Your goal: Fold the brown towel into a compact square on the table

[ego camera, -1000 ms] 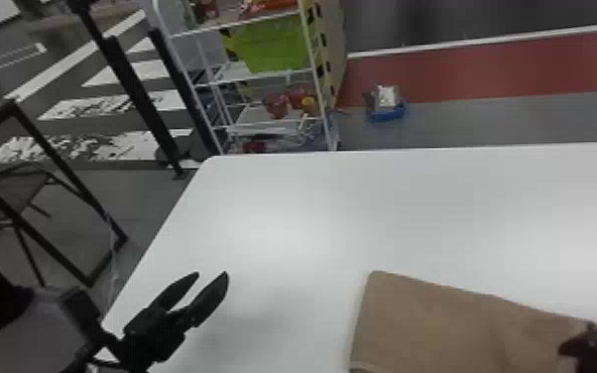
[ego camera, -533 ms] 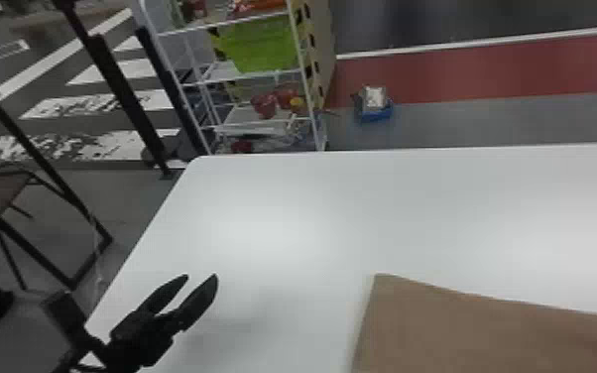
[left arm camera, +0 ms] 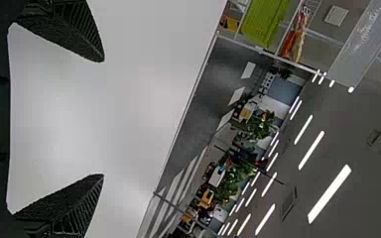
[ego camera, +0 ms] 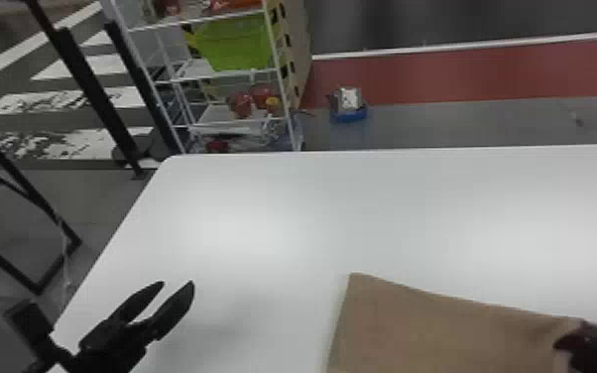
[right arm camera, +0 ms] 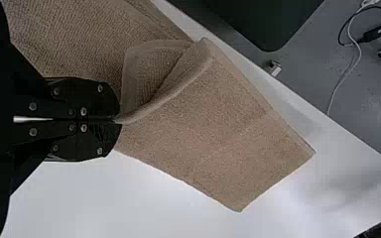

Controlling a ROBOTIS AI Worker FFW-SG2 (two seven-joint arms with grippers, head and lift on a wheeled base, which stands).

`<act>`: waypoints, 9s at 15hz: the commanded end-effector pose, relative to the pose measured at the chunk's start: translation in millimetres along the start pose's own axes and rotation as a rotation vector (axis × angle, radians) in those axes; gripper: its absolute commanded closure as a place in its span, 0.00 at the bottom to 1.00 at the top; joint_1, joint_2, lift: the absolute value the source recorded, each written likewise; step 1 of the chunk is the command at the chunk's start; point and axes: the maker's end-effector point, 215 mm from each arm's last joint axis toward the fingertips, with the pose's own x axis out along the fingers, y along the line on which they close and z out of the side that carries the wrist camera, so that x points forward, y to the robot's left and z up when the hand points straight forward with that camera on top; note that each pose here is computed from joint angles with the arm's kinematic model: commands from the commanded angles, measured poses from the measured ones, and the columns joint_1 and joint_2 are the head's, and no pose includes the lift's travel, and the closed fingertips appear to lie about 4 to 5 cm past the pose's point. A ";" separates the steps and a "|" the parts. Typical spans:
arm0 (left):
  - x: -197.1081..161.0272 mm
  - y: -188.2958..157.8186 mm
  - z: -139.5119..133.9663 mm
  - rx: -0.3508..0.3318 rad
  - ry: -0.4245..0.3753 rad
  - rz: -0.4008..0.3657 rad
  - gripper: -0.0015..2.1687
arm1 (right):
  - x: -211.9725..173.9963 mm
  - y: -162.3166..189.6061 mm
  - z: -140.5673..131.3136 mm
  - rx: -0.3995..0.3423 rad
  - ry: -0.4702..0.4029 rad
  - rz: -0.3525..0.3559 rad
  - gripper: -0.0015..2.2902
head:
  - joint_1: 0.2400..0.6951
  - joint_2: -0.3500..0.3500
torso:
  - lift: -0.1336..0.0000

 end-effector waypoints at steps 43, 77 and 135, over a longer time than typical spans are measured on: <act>40.5 2.1 -25.3 -0.005 0.043 0.000 0.02 | -133.4 42.4 -71.7 0.047 0.143 -0.168 0.68 | 1.00 0.54 | 0.00; 36.5 -2.3 -28.6 0.004 0.058 -0.031 0.02 | -143.7 119.1 -100.0 1.664 -0.148 -0.339 0.04 | 1.00 0.31 | 0.00; 15.6 2.0 -31.2 -0.016 0.052 -0.048 0.02 | 30.1 -59.2 44.0 2.035 -0.547 0.054 0.02 | 1.00 0.96 | 0.00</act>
